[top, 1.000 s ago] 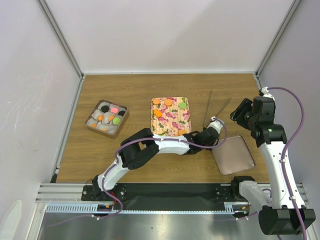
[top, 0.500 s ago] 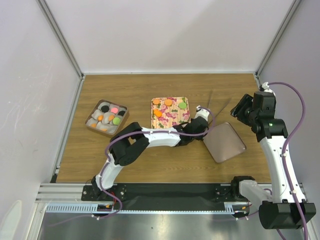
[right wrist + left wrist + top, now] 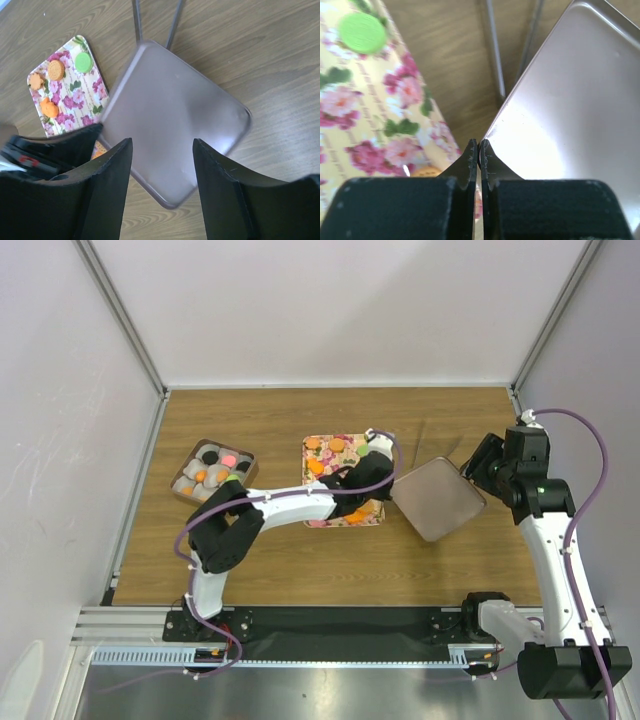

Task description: Pack the cookies

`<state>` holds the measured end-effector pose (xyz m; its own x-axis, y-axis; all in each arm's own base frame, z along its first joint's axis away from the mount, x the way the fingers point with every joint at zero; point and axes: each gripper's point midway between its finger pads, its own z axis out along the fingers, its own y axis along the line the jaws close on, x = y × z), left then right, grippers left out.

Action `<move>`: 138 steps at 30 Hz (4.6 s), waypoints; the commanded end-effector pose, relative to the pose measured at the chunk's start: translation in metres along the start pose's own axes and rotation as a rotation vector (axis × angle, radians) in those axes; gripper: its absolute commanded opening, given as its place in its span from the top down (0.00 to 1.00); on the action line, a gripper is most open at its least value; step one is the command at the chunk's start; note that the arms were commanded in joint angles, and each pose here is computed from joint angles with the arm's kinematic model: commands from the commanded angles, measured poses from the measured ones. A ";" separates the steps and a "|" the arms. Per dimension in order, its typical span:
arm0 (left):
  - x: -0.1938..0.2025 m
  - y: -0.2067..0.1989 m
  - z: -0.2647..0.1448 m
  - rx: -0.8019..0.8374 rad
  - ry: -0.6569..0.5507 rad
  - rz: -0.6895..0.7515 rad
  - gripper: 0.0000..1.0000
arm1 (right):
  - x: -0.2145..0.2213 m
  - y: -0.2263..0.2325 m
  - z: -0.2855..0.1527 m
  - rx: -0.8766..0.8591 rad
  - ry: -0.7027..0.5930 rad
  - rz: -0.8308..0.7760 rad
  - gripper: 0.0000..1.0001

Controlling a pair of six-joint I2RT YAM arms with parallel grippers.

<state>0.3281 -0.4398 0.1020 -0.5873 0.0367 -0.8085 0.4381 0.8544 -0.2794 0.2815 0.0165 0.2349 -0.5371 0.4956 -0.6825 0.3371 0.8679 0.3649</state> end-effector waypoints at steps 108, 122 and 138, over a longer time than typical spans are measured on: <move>-0.153 0.108 -0.286 -0.685 -1.046 0.767 0.11 | 0.019 0.330 0.007 -0.709 0.323 0.119 0.99; -0.173 0.105 -0.286 -0.682 -1.134 0.896 0.29 | 0.029 0.334 -0.007 -0.748 0.360 0.114 0.98; -0.187 0.105 -0.296 -0.716 -1.163 0.886 0.67 | 0.038 0.332 -0.005 -0.753 0.368 0.088 0.94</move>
<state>0.3074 -0.2446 0.2845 0.4550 0.7460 -0.4863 -0.0689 0.5739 0.8160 0.3767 0.3232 0.3117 -0.8135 0.4382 -0.3823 -0.0752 0.5726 0.8164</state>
